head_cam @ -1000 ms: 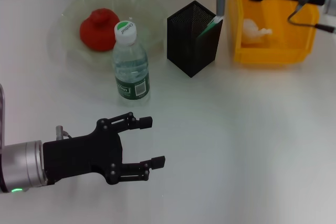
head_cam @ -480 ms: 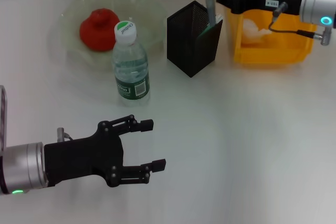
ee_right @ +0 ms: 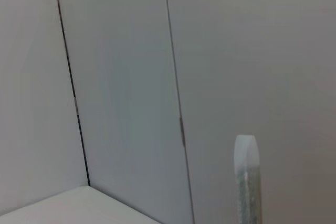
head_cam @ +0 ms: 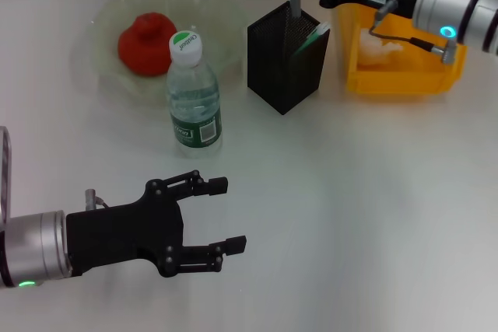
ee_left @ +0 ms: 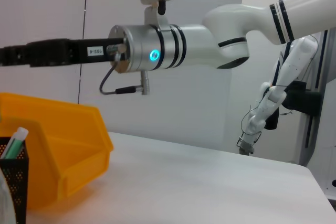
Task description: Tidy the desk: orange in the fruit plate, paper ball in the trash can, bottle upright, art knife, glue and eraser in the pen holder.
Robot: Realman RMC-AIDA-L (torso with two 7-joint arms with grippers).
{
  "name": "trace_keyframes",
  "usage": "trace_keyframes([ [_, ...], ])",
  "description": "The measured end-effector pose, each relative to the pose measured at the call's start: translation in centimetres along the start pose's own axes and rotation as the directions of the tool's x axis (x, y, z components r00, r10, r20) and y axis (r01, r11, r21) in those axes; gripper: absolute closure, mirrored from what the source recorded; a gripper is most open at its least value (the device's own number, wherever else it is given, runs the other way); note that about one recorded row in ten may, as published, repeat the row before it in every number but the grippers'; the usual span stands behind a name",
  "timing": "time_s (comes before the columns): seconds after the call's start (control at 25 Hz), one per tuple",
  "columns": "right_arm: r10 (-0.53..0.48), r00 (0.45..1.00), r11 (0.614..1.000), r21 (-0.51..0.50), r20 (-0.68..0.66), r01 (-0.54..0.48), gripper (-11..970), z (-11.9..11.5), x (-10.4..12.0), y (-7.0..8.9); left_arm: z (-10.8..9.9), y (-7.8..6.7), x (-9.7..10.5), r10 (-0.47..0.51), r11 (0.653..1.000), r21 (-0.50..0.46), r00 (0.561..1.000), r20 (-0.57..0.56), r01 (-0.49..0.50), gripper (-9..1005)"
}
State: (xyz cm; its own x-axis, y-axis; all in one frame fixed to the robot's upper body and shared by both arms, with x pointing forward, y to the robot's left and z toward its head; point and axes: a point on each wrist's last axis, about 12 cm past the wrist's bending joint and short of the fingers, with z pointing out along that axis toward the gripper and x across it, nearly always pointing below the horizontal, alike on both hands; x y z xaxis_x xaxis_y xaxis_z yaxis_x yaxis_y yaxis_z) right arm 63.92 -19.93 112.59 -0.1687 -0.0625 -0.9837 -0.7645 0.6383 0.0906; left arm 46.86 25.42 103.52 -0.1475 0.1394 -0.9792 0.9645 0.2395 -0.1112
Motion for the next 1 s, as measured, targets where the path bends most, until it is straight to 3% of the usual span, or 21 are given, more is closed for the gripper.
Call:
trace_keyframes([
  [0.32, -0.048, 0.998, 0.999, 0.004, -0.041, 0.049, 838, 1.8, 0.5, 0.5, 0.0, 0.0, 0.0, 0.008, 1.0, -0.001, 1.0, -0.001, -0.008, 154],
  [0.68, -0.075, 0.994, 0.997, -0.03, -0.082, 0.073, 839, 2.1, 1.4, 1.3, -0.1, -0.1, 0.1, 0.004, 1.0, -0.004, 1.0, -0.001, -0.004, 154],
  [0.92, -0.079, 0.996, 0.996, -0.039, -0.039, 0.077, 731, 0.5, 1.2, 1.2, -0.1, 0.0, 0.0, 0.007, 1.0, -0.012, 1.0, 0.006, -0.007, 154],
  [1.0, -0.078, 0.997, 0.996, -0.038, -0.028, 0.077, 640, 0.1, 1.1, 1.1, -0.1, 0.1, 0.0, 0.008, 1.0, -0.016, 1.0, 0.009, -0.008, 154],
])
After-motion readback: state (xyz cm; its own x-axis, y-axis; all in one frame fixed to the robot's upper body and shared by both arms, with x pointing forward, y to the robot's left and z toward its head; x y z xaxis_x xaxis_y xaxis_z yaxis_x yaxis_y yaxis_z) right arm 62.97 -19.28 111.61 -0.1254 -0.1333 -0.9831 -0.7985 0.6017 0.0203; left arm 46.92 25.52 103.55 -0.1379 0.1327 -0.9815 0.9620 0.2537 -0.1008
